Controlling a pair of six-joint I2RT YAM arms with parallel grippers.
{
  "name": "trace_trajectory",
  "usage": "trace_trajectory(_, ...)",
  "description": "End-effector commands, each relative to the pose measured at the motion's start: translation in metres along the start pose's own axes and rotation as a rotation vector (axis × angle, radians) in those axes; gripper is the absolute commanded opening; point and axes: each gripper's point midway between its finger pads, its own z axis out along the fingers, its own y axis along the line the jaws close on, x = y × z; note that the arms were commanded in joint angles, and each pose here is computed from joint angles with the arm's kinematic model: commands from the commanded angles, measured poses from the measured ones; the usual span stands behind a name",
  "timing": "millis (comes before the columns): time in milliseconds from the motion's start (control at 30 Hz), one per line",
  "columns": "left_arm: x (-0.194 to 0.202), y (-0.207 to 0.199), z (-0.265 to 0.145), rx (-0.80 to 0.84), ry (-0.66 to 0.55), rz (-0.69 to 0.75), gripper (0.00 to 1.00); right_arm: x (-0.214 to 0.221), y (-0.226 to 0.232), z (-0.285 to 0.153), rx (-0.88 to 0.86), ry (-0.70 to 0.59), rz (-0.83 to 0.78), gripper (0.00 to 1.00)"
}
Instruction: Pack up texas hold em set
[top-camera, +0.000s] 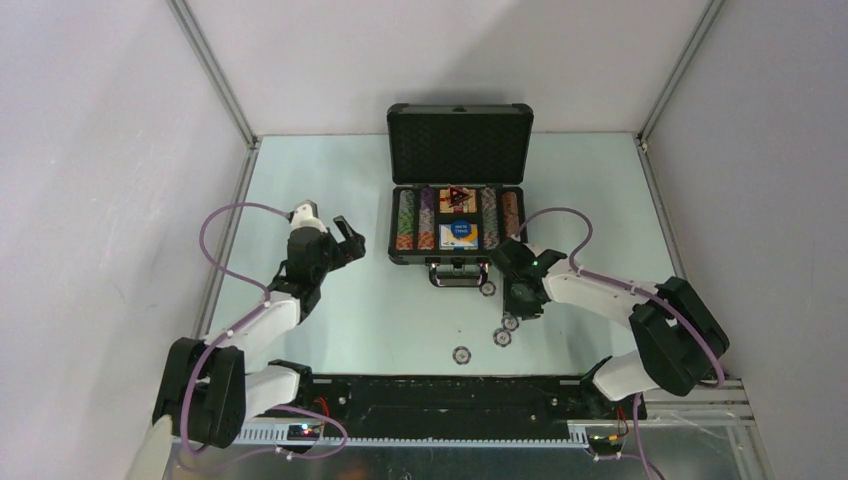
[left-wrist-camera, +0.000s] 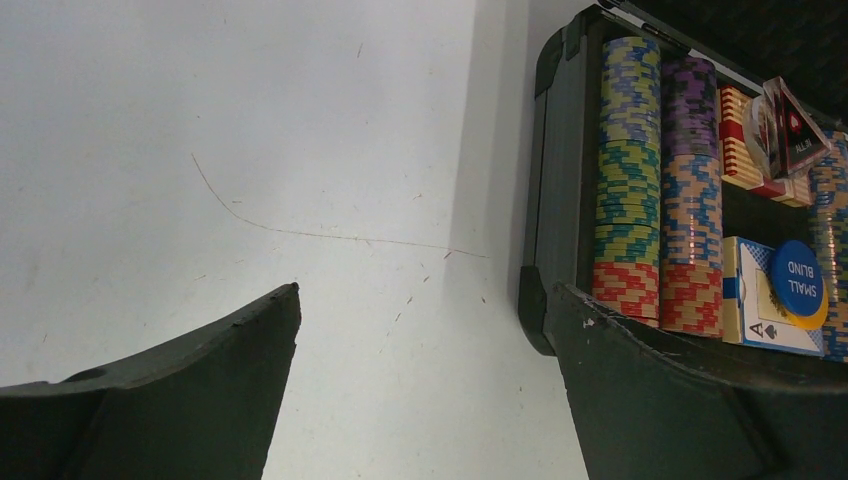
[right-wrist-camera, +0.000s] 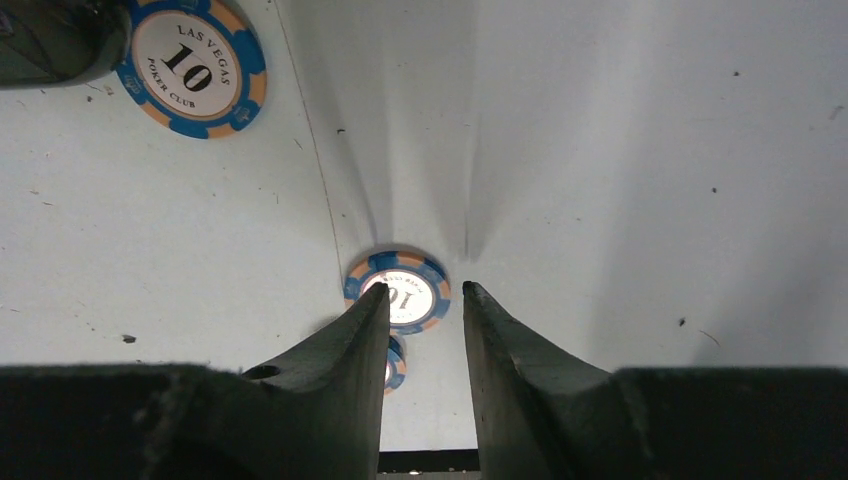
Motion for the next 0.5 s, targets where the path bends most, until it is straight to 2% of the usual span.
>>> trace_trajectory(0,-0.020,-0.016,0.002,0.047,-0.051,0.010,0.98,-0.014,-0.005,-0.017,0.012,-0.060,0.009,0.37)
trace_trajectory(100,-0.020,-0.016,0.002,0.047,-0.050,0.010,0.98,-0.012,-0.001,-0.020,-0.010,-0.057,0.007,0.40)
trace_trajectory(267,-0.018,-0.017,0.002,0.051,-0.045,0.008,0.98,-0.008,0.013,-0.013,-0.054,-0.029,-0.001,0.57)
trace_trajectory(467,-0.019,-0.015,0.001,0.046,-0.050,0.010,0.98,-0.001,0.014,-0.002,-0.039,0.002,-0.005,0.59)
